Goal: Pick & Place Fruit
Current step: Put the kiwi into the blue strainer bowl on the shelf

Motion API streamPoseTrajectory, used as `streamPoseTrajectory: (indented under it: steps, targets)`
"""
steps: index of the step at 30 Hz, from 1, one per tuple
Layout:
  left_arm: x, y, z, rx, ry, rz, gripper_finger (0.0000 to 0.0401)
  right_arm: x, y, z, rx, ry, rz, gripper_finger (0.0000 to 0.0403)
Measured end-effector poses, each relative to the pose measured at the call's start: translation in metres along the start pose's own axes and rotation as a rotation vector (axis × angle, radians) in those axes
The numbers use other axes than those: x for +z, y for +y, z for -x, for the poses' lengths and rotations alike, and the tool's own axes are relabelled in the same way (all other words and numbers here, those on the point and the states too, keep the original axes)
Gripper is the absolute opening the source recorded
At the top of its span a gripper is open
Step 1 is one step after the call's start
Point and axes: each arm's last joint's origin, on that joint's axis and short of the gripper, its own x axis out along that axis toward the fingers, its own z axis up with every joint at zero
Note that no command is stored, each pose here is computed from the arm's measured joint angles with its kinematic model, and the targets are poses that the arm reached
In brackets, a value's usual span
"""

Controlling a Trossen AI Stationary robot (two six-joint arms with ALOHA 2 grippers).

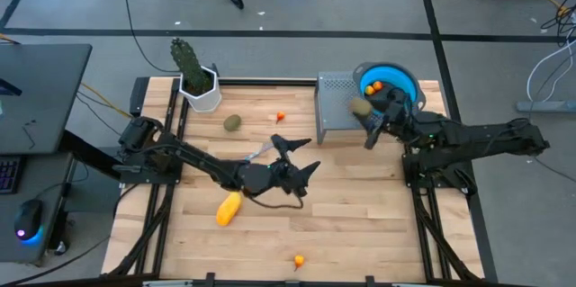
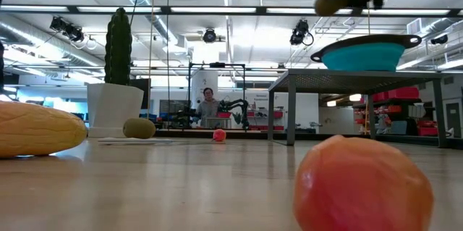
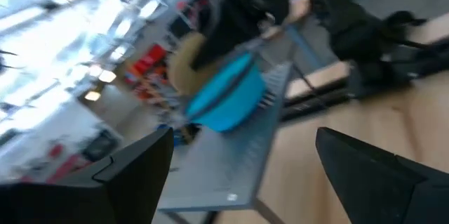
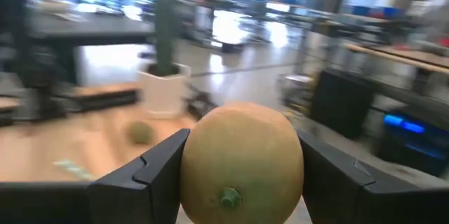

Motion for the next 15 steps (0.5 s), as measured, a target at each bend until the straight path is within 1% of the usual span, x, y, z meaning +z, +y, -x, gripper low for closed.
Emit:
streamPoseTrajectory:
  steps: [5, 8, 10, 12, 15]
  targets:
    - [-0.019, 0.004, -0.019, -0.138, 0.029, 0.086, 0.0359, -0.003, -0.015, 0.013, -0.188, 0.035, 0.031, 0.0235]
    - [-0.029, 0.007, -0.028, -0.202, 0.06, 0.127, 0.0359, -0.005, -0.021, 0.016, -0.309, 0.061, 0.079, 0.0236]
    - [-0.034, 0.009, -0.031, -0.221, 0.086, 0.146, 0.0359, -0.007, -0.023, 0.017, -0.397, 0.081, 0.109, 0.0236]
    - [-0.037, 0.01, -0.033, -0.225, 0.106, 0.148, 0.0359, -0.009, -0.024, 0.018, -0.46, 0.098, 0.132, 0.0236]
    - [-0.036, 0.011, -0.033, -0.233, 0.103, 0.157, 0.0359, -0.01, -0.026, 0.018, -0.502, 0.111, 0.146, 0.0236]
